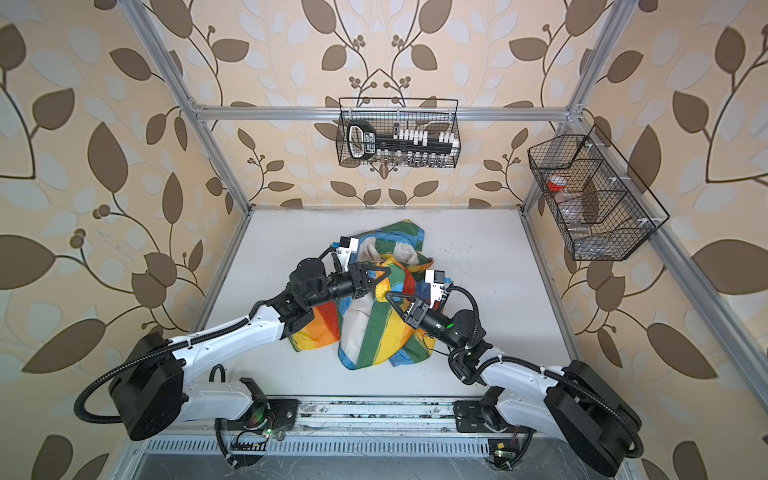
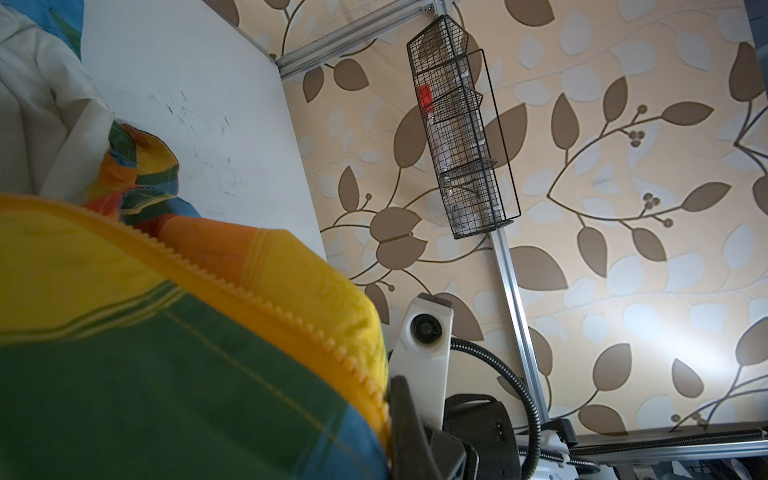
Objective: Zip up the jacket
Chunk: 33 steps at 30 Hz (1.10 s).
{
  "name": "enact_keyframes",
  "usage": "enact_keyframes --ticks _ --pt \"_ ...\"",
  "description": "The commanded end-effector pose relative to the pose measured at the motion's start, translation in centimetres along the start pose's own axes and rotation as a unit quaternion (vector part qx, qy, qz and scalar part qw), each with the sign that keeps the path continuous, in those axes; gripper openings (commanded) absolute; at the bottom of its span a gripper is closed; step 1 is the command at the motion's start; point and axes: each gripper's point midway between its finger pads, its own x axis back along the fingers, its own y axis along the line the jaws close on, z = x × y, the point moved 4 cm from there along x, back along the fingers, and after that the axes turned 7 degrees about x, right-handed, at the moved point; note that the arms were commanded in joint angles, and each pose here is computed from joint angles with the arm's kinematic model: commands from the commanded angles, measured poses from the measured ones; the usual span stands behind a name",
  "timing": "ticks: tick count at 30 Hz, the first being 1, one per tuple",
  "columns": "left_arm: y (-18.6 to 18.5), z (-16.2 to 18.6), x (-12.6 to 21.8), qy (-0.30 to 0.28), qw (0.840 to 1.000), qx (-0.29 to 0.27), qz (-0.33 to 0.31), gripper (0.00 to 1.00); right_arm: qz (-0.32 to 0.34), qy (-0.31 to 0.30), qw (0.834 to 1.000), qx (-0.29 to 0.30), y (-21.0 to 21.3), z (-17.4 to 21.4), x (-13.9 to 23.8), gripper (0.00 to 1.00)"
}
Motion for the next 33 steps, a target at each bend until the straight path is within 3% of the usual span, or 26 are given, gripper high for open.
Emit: enact_keyframes --ticks 1,9,33 --pt "-4.4 -0.5 0.9 -0.004 0.998 -0.028 0.064 0.0 -0.062 -0.029 0.998 0.003 2.3 -1.5 -0.1 0.34" --pt "-4.5 -0.5 1.2 -0.008 0.998 -0.03 0.062 0.0 -0.068 -0.025 0.997 0.001 2.2 -1.4 0.2 0.26" --pt "-4.7 -0.7 1.4 -0.012 0.997 -0.031 0.063 0.0 -0.043 0.001 0.999 0.015 1.3 -0.5 1.1 0.16"
